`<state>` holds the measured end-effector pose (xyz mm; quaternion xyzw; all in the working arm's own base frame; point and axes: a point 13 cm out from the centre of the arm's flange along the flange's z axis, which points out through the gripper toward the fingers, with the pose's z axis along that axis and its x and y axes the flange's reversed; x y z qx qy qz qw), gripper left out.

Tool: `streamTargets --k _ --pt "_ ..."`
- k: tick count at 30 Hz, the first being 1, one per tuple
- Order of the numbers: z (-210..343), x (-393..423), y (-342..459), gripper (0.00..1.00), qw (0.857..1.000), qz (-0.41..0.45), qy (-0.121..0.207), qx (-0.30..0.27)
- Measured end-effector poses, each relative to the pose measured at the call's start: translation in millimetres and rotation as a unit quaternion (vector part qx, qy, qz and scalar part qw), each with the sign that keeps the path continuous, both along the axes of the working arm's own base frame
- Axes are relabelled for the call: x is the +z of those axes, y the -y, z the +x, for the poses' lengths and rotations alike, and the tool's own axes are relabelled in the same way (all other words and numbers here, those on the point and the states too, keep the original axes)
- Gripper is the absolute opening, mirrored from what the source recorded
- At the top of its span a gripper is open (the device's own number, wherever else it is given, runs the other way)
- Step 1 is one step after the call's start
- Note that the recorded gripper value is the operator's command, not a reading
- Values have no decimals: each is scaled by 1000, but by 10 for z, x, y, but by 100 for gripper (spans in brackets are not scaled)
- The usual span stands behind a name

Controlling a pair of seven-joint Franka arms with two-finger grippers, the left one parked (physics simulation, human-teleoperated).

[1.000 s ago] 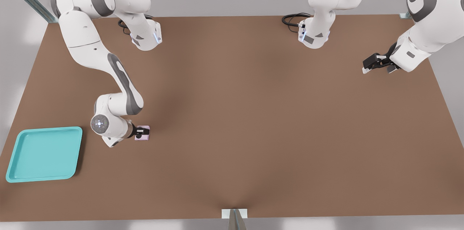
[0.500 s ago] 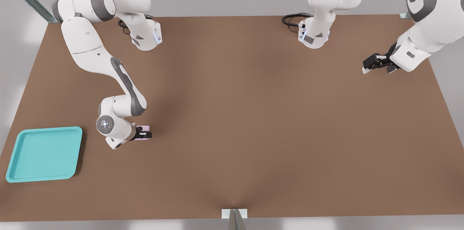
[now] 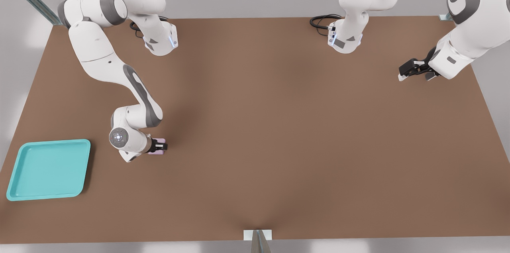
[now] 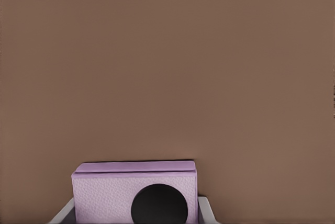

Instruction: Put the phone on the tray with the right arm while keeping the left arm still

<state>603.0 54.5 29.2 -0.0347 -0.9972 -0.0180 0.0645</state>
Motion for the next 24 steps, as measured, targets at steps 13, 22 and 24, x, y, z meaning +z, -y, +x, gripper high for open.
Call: streamTargets --k 13,22,24 --pt "241 950 732 75 998 -8 37 -42" --pt "204 1319 2798 76 992 -8 50 -117" --pt "345 1347 3258 76 990 -4 64 -123"
